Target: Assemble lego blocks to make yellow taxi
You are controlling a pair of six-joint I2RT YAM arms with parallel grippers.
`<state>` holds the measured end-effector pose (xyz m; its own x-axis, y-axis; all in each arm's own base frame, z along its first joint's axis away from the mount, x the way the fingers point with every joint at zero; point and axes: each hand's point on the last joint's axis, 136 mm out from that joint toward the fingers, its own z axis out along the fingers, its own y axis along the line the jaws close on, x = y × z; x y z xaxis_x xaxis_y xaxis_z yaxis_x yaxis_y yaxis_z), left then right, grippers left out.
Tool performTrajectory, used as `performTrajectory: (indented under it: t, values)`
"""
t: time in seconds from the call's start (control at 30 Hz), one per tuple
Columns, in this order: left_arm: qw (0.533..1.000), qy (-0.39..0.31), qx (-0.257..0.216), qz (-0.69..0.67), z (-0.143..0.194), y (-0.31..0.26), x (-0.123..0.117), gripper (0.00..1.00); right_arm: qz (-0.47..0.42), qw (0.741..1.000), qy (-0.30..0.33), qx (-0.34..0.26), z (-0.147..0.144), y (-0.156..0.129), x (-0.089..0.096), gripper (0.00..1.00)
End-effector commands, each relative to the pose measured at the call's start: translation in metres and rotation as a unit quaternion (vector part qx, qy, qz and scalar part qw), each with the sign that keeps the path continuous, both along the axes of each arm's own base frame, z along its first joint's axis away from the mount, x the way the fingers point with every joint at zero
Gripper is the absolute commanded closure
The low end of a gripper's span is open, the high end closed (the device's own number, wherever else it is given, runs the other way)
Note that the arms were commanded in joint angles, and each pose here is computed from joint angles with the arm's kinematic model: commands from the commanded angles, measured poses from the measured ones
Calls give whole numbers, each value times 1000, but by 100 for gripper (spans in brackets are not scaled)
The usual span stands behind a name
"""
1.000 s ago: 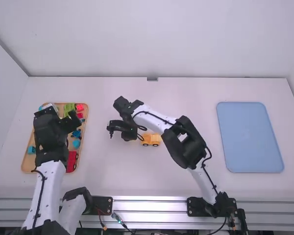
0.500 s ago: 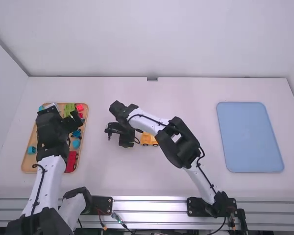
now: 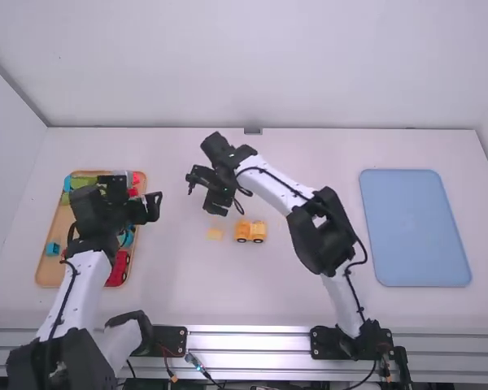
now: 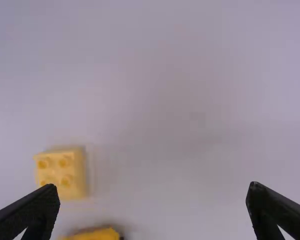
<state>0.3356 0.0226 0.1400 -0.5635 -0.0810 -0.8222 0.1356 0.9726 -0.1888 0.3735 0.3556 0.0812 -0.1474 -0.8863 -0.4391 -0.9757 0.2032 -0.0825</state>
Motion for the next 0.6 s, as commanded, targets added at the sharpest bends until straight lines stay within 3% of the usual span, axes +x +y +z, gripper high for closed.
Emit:
performTrajectory:
  t: [0.0, 0.13, 0.4, 0.57]
  values:
    - [994, -17, 50, -96, 7, -29, 8, 1, -33, 999, -23, 36, 39, -17, -4, 1]
    - [974, 11, 118, -191, -6, -61, 5, 1, -122, 988, -69, 69, 49, -59, 3, 1]
    - [889, 78, 274, -359, -37, -113, -3, 1, -232, 955, -111, 146, 61, -137, -13, 1]
    - [775, 141, 370, -493, -81, -139, -8, 1, -285, 926, -152, 194, 67, -180, -20, 1]
